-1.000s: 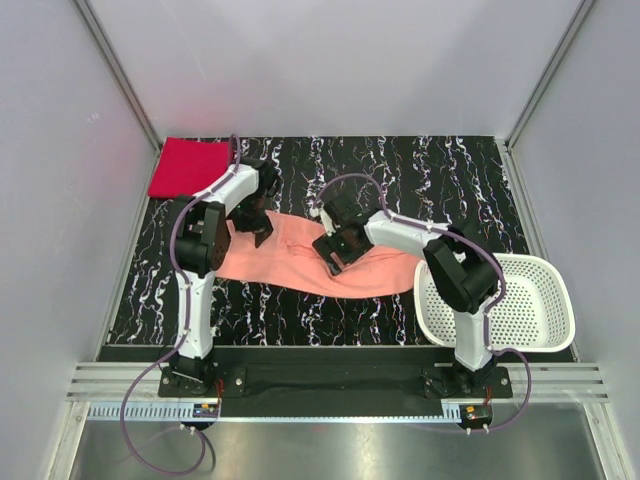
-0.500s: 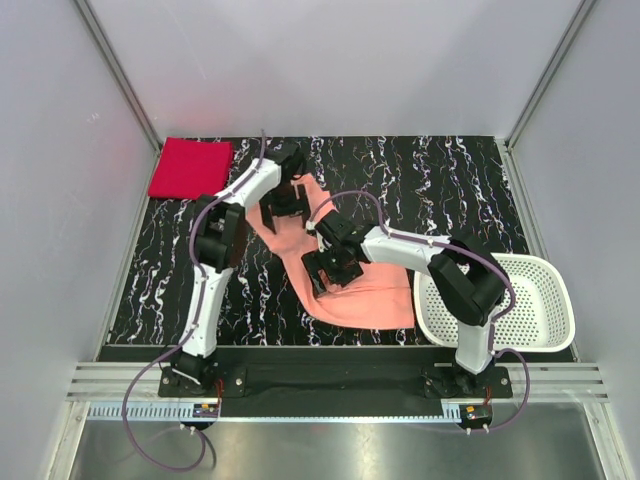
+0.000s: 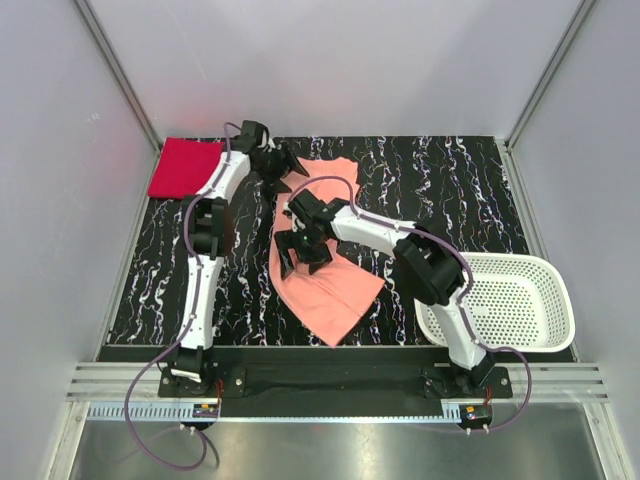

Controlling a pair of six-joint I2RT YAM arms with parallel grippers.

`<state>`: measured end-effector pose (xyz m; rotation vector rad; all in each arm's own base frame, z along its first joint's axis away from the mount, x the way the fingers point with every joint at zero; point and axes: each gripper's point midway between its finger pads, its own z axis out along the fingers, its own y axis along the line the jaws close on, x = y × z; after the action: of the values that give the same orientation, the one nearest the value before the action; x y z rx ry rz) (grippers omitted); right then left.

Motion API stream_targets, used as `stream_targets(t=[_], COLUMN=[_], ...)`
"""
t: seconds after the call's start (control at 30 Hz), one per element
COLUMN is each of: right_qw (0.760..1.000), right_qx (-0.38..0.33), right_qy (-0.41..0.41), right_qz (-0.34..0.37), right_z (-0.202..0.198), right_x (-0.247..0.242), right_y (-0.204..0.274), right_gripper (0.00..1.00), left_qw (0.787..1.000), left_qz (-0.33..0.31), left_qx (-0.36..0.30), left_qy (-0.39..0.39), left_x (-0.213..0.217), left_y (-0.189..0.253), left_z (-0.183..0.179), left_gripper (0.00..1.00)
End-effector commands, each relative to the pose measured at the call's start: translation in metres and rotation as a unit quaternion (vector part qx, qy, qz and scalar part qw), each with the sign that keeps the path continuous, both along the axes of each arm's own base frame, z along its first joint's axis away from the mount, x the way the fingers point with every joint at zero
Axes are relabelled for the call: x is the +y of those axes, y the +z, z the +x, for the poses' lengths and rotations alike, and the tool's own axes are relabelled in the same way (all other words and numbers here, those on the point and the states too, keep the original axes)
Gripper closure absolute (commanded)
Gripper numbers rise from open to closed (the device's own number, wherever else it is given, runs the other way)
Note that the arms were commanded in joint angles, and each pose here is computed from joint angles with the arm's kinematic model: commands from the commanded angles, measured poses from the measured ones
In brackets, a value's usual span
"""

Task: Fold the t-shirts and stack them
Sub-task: Fold the tshirt

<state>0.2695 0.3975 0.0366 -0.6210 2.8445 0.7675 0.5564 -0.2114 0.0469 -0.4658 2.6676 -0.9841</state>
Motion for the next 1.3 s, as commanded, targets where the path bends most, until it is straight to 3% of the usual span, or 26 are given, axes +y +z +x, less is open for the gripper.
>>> stream_targets(t=[0.0, 0.17, 0.3, 0.43, 0.5, 0.57, 0.63, 0.67, 0.7, 0.77, 0.97, 1.17, 1.27], right_qw=[1.000, 0.996, 0.994, 0.992, 0.992, 0.991, 0.990, 0.990, 0.989, 0.988, 0.983, 0.976, 0.972], right_qx=[0.010, 0.015, -0.026, -0.070, -0.060, -0.056, -0.067, -0.068, -0.070, -0.075, -0.063, -0.060, -0.047], right_qy=[-0.016, -0.089, -0.096, -0.071, -0.045, -0.034, -0.031, -0.027, -0.032, -0.026, -0.037, -0.071, -0.079], right_qz=[0.012, -0.011, -0.054, -0.079, -0.100, -0.115, -0.117, -0.122, -0.124, -0.131, -0.167, -0.197, -0.215], right_z=[0.012, 0.047, 0.048, 0.037, 0.020, 0.005, 0.000, -0.006, -0.008, -0.014, -0.031, -0.043, -0.060], right_x=[0.016, -0.005, -0.035, -0.064, -0.080, -0.094, -0.098, -0.100, -0.100, -0.098, -0.103, -0.116, -0.121], right_y=[0.031, 0.049, 0.060, 0.072, 0.054, 0.045, 0.044, 0.037, 0.037, 0.034, 0.015, -0.017, -0.033], right_gripper=[0.08, 0.08, 0.08, 0.09, 0.09, 0.09, 0.09, 0.10, 0.09, 0.10, 0.10, 0.09, 0.09], left_qw=[0.996, 0.988, 0.982, 0.987, 0.989, 0.985, 0.989, 0.985, 0.989, 0.985, 0.988, 0.990, 0.989], left_qz=[-0.047, -0.090, -0.091, -0.059, -0.023, 0.014, 0.061, 0.065, 0.081, 0.080, 0.098, 0.083, 0.082], left_qx=[-0.076, -0.124, -0.163, -0.148, -0.141, -0.170, -0.131, -0.154, -0.117, -0.143, -0.110, -0.091, -0.097], left_qy=[0.017, 0.035, 0.030, 0.031, 0.028, 0.022, 0.033, 0.041, 0.047, 0.062, 0.041, 0.073, 0.081], left_x=[0.011, 0.018, 0.021, 0.028, 0.035, 0.043, 0.054, 0.060, 0.067, 0.073, 0.076, 0.089, 0.097], left_y=[0.001, 0.071, 0.141, 0.174, 0.186, 0.213, 0.189, 0.214, 0.185, 0.207, 0.183, 0.160, 0.159], left_z=[0.045, 0.058, 0.038, -0.003, -0.035, -0.067, -0.101, -0.123, -0.145, -0.181, -0.298, -0.379, -0.400], left_gripper=[0.15, 0.13, 0.13, 0.16, 0.16, 0.17, 0.17, 0.17, 0.17, 0.17, 0.17, 0.16, 0.16])
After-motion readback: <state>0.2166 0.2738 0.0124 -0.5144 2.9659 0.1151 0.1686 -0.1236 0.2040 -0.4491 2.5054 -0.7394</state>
